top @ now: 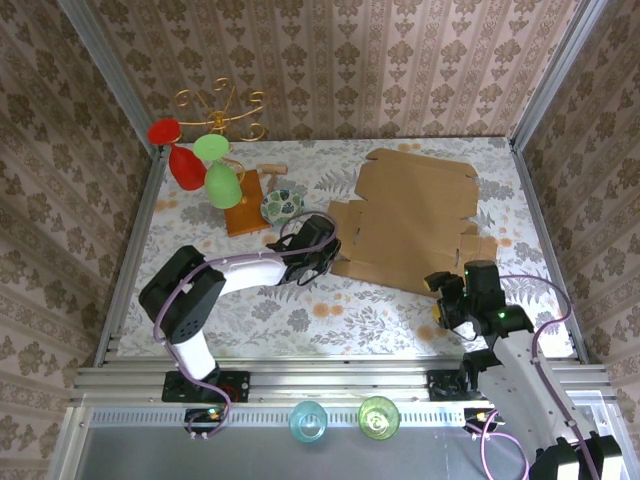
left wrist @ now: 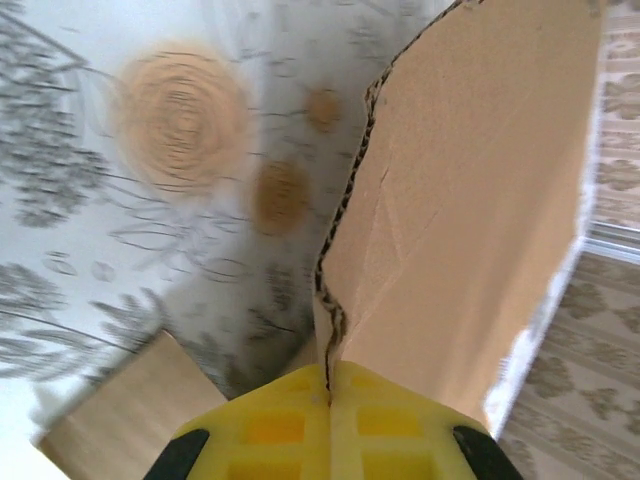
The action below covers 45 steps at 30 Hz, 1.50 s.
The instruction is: Fold the paper box
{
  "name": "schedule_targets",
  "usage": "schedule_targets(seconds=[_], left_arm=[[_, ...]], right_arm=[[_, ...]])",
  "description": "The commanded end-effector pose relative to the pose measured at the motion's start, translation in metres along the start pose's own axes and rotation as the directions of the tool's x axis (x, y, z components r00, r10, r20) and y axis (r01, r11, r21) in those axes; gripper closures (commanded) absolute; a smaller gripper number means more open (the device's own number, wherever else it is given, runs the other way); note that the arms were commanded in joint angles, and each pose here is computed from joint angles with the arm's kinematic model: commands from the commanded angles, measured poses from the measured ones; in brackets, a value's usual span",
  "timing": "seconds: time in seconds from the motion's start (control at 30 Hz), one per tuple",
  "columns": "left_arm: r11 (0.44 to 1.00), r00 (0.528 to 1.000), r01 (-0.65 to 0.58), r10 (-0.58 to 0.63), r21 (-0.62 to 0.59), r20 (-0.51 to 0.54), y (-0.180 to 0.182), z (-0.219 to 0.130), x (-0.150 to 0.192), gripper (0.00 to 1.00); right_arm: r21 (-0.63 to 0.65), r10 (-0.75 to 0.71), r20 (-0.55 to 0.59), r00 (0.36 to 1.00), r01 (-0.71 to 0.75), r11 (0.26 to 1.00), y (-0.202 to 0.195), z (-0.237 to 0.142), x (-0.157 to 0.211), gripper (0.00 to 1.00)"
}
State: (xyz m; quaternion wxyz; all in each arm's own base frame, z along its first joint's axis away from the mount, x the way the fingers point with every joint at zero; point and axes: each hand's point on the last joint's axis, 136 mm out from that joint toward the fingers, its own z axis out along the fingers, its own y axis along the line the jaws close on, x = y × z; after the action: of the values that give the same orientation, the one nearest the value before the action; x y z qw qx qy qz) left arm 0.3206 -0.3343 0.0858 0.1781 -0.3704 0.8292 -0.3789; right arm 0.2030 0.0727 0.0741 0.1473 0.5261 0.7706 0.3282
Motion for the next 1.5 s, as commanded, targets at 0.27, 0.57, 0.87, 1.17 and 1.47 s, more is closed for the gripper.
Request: schedule_targets(seconds=[0.27, 0.57, 0.87, 1.17, 1.47], left_arm=[[0.992, 0.993, 0.11, -0.108, 0.058, -0.04, -0.037, -0.02, 0.005, 1.0], [0.991, 0.991, 0.122, -0.118, 0.06, -0.069, -0.04, -0.026, 0.006, 1.0], [0.989, 0.989, 0.127, -0.12, 0.075, -0.091, -0.052, -0.031, 0.006, 1.0], [0.989, 0.987, 0.127, -0.119, 0.078, -0.103, -0.058, -0.037, 0.007, 1.0], [0.99, 0.988, 0.123, -0.116, 0.075, -0.102, -0.054, -0.043, 0.005, 1.0]], right_arm=[[-0.18, 0.162, 0.075, 0.984, -0.147, 0.973, 0.017, 0.024, 0.002, 0.23], [-0.263, 0.17, 0.14, 0.976, -0.128, 0.956, 0.04, 0.037, -0.013, 0.31], [-0.258, 0.139, 0.127, 0.982, -0.103, 0.961, 0.061, 0.05, -0.005, 0.39], [-0.308, 0.159, 0.168, 0.973, -0.101, 0.946, 0.076, 0.053, -0.013, 0.52], [-0.329, 0.137, 0.22, 0.966, -0.058, 0.942, 0.106, 0.034, -0.019, 0.83]])
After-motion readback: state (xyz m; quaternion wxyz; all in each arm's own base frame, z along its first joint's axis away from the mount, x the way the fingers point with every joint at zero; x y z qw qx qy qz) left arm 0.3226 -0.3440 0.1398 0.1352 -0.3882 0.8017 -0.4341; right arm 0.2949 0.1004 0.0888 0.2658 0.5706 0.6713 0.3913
